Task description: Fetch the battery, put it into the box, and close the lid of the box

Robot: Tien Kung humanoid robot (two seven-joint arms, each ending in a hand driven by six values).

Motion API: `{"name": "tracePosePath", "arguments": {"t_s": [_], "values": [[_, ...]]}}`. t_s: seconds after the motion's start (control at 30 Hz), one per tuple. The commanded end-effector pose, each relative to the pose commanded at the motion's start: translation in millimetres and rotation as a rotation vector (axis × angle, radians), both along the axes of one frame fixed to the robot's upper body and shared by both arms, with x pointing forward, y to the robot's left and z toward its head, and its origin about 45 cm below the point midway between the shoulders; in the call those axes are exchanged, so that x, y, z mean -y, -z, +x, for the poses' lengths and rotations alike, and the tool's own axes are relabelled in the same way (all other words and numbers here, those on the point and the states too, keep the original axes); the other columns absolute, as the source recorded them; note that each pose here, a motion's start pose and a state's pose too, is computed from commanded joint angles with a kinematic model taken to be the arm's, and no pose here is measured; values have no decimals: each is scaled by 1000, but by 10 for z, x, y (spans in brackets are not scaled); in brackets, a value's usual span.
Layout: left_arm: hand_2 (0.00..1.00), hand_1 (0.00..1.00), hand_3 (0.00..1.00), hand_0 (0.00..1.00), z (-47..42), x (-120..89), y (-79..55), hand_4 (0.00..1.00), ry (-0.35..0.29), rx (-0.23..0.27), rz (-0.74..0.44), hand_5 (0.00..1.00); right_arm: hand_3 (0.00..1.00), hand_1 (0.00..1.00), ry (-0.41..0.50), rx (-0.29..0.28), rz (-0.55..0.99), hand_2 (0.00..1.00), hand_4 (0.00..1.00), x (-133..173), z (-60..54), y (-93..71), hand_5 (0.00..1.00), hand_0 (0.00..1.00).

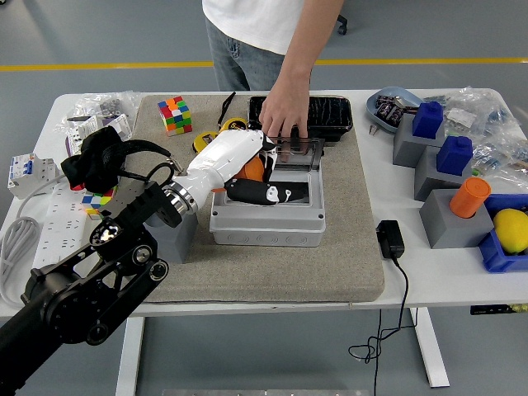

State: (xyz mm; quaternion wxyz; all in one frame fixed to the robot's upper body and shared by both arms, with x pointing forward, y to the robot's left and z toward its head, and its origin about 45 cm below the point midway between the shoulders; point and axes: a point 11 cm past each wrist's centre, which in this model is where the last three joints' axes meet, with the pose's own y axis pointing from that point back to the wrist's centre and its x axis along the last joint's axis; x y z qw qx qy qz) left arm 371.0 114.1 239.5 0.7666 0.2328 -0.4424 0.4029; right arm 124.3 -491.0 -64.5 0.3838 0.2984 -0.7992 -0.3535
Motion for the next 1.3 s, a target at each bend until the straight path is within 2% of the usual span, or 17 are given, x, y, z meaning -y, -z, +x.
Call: {"name": "tracePosePath", "arguments": {"t_s": [0.03,0.2,0.23,0.53,0.67,1.07,1.3], "values": [[2,2,2,48,6,36,6,998,6,-3,-3,656,794,773,-2,1,0,750,998,0,7,-2,998,806],[2,2,2,48,22,147,86,998,29,-68,-52,656,794,773,-5,2,-3,750,998,5,22,-9,998,806],[2,2,2,49,21,168,103,998,34,-83,-65,694,794,773,-5,1,-3,750,998,6,21,-9,998,806],[2,2,2,49,87,319,230,998,47,-144,-119,720,794,772,-14,-2,-8,750,998,9,33,-15,998,806],[2,2,2,49,164,351,253,998,41,-139,-120,697,794,772,-20,-3,-10,750,998,12,50,-21,998,805],[2,2,2,48,395,178,378,998,-17,-120,-82,714,794,771,-24,-11,-13,750,998,24,37,-23,998,805],[2,2,2,50,438,156,365,992,-26,-96,-72,729,795,774,-24,-5,-13,751,998,21,62,-29,998,806]]}}
